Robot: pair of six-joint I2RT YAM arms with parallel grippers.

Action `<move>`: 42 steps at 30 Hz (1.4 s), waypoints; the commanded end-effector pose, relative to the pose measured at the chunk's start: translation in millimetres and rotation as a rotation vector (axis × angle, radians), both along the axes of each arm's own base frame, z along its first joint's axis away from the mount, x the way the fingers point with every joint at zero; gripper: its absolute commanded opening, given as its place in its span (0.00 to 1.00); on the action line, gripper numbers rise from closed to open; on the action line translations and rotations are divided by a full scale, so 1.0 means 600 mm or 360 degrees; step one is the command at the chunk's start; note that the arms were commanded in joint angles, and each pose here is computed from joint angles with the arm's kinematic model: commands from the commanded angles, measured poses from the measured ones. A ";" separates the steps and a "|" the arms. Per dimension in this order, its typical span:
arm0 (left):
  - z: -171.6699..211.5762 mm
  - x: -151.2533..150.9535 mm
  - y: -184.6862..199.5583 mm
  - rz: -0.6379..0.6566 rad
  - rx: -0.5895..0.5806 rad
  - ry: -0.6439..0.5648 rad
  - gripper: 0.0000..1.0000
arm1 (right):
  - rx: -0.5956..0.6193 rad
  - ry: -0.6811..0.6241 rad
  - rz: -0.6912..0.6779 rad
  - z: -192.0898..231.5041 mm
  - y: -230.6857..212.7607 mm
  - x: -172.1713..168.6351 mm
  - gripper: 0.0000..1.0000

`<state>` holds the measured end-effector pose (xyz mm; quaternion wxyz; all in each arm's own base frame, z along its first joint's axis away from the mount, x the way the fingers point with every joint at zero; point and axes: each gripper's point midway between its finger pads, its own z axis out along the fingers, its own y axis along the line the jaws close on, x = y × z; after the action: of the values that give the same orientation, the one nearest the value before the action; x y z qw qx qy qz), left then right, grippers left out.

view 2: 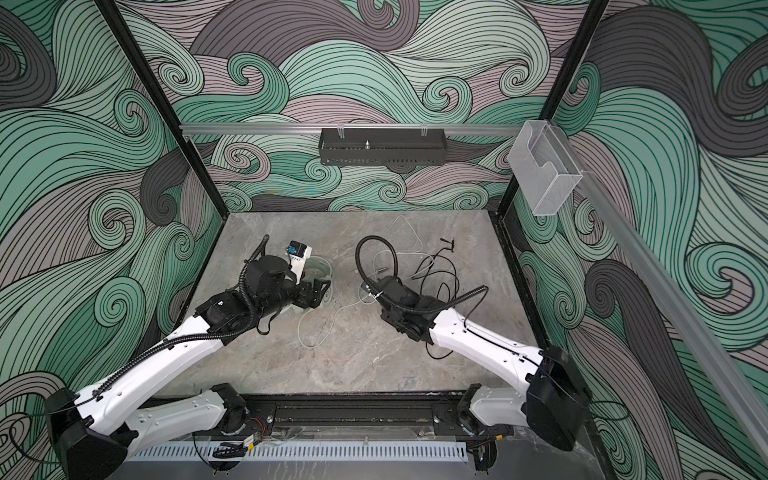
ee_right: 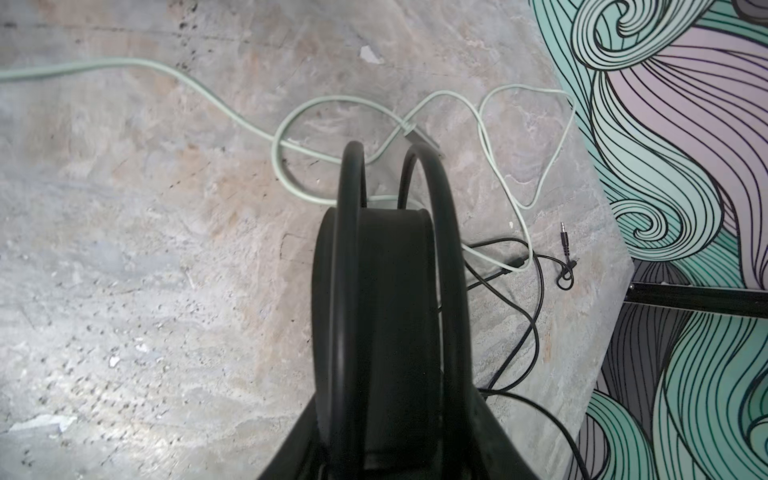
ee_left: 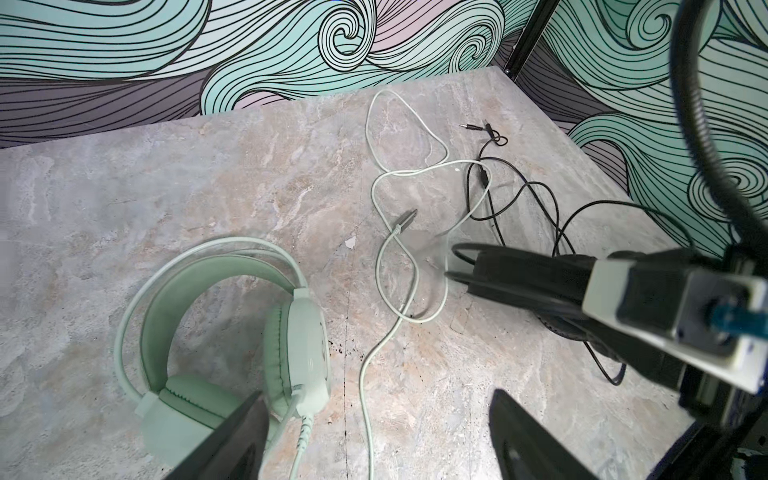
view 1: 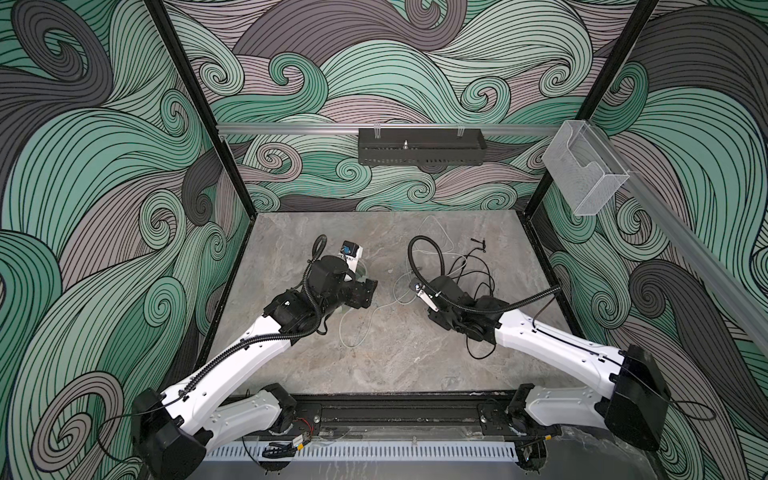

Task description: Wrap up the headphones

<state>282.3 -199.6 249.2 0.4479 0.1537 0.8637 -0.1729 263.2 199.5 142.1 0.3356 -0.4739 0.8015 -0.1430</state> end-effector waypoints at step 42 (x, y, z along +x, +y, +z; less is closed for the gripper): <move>-0.286 -0.025 -0.172 -0.0060 0.0521 0.1289 0.73 | 0.1000 0.0196 -0.0528 0.139 -0.082 0.004 0.99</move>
<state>272.0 -308.7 79.6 0.0483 0.1358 0.9794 -0.1413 270.4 160.1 230.6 0.3972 -0.2351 0.8824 0.0912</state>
